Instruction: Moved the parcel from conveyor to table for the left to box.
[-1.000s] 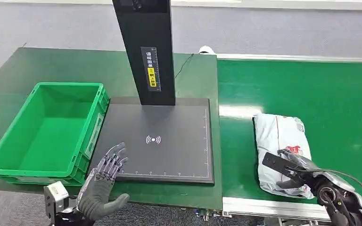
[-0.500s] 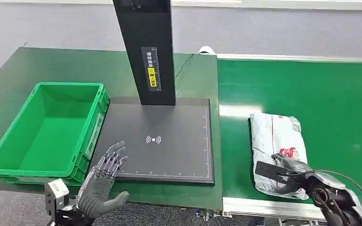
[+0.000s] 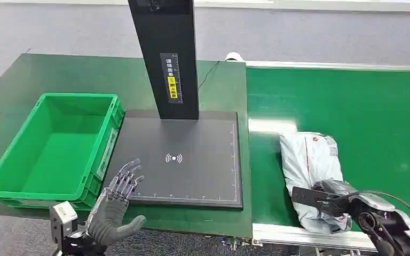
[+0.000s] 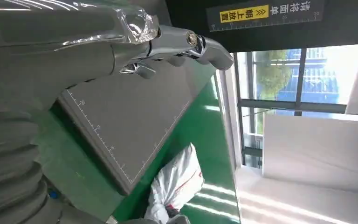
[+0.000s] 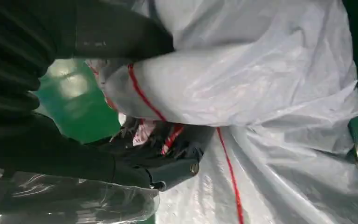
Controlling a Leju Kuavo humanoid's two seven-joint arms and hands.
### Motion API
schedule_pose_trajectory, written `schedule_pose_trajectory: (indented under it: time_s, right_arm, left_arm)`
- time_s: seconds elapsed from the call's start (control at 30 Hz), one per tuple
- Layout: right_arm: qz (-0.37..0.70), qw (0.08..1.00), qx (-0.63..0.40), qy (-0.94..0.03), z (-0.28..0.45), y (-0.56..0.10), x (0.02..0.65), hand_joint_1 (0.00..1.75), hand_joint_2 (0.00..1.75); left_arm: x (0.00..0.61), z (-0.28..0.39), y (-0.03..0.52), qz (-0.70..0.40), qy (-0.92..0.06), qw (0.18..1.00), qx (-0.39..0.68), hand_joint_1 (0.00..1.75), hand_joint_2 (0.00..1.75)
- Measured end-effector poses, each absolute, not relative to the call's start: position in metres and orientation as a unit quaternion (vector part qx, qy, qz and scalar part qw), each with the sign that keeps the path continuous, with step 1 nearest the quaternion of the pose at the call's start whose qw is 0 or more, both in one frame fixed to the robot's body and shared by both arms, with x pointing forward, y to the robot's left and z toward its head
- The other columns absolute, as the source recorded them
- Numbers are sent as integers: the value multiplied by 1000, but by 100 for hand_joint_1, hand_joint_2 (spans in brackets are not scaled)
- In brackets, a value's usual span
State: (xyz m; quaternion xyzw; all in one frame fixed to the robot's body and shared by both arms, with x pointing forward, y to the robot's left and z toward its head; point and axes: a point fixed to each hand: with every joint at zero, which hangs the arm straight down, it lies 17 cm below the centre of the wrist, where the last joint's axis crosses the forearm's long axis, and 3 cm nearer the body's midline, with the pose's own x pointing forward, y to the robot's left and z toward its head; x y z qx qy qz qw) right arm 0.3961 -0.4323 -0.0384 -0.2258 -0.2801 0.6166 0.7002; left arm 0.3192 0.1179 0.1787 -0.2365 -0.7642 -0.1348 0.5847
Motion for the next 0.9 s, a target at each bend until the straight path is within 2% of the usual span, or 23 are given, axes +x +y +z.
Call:
schedule_pose_trajectory:
  time_s: [0.33, 0.6, 0.9]
  right_arm:
    - [626, 692, -217, -287, -42, -425, 394, 175, 175]
    - [526, 680, -235, -453, 17, -390, 456, 175, 175]
    - [309, 633, -268, -657, 129, -367, 510, 175, 175]
  left_arm:
    - [319, 179, 119, -132, -764, 585, -236, 0, 175]
    - [309, 176, 123, -121, -767, 585, -231, 0, 175]
    - [304, 177, 126, -114, -770, 584, -231, 0, 175]
